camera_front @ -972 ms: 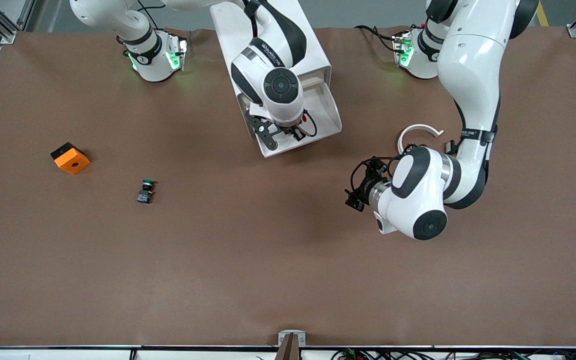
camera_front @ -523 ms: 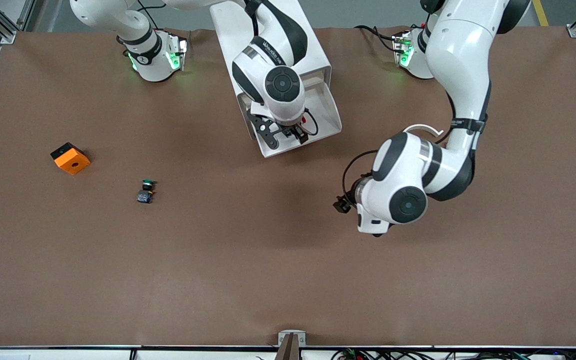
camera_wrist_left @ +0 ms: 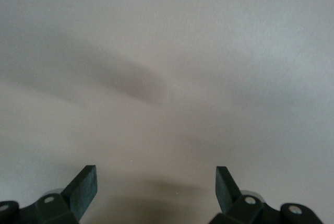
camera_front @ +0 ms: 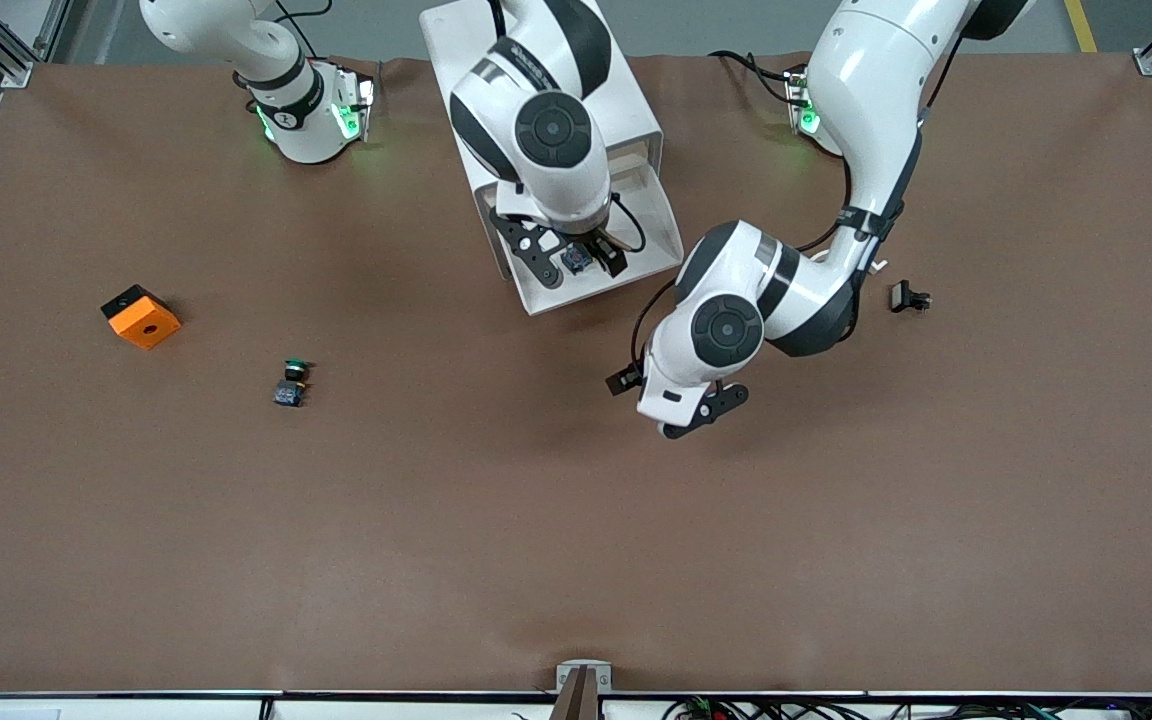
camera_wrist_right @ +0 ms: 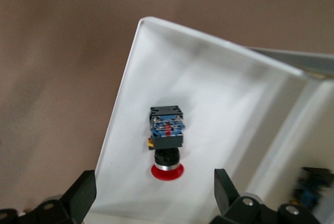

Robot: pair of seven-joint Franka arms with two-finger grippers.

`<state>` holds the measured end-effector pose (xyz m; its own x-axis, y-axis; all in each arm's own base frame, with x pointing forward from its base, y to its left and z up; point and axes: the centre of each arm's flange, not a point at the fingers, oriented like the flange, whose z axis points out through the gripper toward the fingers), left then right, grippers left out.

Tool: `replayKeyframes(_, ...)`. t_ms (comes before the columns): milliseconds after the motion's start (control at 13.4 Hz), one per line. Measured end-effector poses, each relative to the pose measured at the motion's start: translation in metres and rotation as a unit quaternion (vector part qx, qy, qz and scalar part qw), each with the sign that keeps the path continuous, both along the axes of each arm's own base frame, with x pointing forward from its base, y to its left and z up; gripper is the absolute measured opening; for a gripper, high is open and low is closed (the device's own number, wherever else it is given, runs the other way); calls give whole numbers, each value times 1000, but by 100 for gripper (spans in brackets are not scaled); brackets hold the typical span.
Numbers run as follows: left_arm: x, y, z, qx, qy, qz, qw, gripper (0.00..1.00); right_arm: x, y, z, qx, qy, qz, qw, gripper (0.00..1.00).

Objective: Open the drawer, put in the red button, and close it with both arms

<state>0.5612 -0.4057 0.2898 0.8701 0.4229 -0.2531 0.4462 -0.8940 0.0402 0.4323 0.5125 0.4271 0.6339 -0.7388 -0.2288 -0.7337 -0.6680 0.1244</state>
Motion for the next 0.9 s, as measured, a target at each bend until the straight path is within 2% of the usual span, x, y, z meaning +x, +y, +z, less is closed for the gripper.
replayKeyframes(224,-36,-11,-2,-11,-10,-17,1000,100,17,-61,57,12,23,78,997,100)
replayKeyframes(449,-76,-25,-9,-12,-16,-39,999,100,37,-133,105,38,36,147,988,100)
replayKeyframes(598,-96,-33,-12,-9,-11,-53,998,100,48,-185,132,47,26,214,975,100)
replayKeyframes(748,-113,-43,-13,-9,-3,-56,998,100,59,-236,153,46,6,277,960,100)
replayKeyframes(897,-132,-54,-14,-9,7,-60,998,100,70,-299,164,65,-9,314,947,100)
